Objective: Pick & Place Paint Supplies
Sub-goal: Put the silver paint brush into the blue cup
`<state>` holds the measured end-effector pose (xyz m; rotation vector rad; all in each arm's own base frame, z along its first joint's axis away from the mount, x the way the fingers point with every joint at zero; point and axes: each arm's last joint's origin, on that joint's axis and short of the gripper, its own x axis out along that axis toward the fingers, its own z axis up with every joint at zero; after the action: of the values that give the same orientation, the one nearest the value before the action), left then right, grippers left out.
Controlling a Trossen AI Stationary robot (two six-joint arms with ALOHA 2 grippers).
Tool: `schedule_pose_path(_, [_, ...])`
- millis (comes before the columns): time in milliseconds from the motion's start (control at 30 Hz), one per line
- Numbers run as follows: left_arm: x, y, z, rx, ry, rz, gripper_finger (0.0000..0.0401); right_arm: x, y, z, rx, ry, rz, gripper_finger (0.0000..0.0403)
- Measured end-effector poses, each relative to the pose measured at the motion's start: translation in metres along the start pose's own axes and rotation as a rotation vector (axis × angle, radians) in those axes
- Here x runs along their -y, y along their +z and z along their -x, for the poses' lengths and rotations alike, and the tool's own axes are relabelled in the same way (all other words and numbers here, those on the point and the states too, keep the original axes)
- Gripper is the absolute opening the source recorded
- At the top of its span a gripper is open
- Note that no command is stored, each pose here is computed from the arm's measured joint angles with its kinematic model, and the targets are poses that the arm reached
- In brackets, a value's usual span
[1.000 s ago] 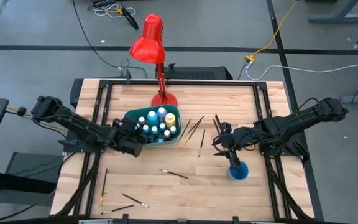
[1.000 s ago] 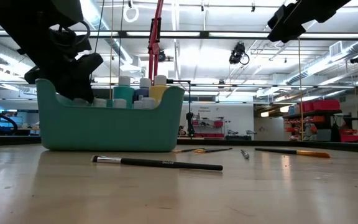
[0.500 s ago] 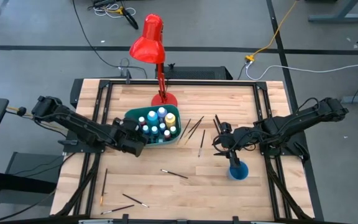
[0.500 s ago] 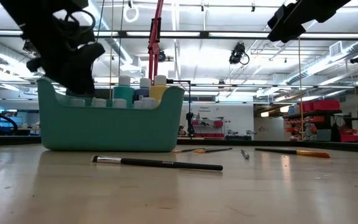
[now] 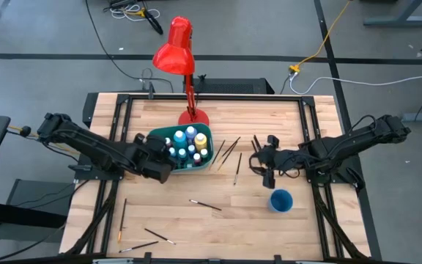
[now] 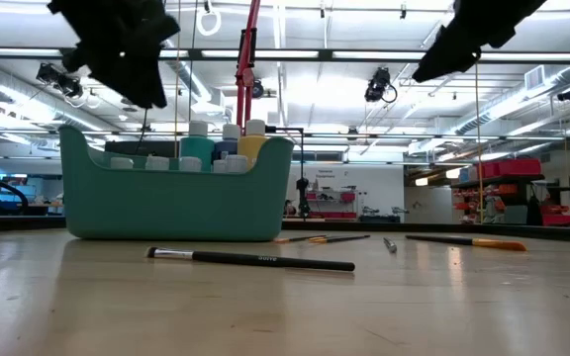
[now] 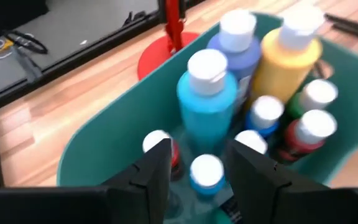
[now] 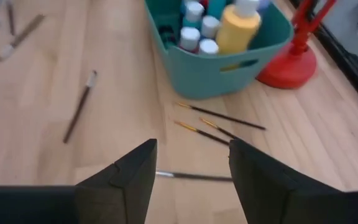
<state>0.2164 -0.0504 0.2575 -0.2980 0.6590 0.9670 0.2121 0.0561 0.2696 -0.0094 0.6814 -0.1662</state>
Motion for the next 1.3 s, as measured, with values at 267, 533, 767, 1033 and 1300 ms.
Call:
schedule_pose_path(267, [0.019,0.013,0.009,0.067,-0.153,0.019,0.0135,0.007,-0.002,0.000,0.014,-0.158,-0.171,0.0206])
schedule_pose_path(533, [0.049,0.026,0.025,0.156,-0.488,-0.213,0.0129,0.009,-0.002,-0.001,0.012,-0.165,-0.175,0.0206])
schedule_pose_path(767, [0.061,0.021,0.036,0.177,-0.623,-0.312,0.0129,0.006,-0.001,-0.002,-0.009,-0.058,-0.174,0.0206])
schedule_pose_path(1033, [0.106,-0.019,0.023,0.153,-0.663,-0.389,0.0129,0.005,-0.001,-0.003,-0.017,-0.035,-0.173,0.0206])
schedule_pose_path(1300, [0.147,-0.066,-0.001,0.184,-0.666,-0.495,0.0129,0.003,-0.002,-0.006,-0.031,-0.037,-0.167,0.0206])
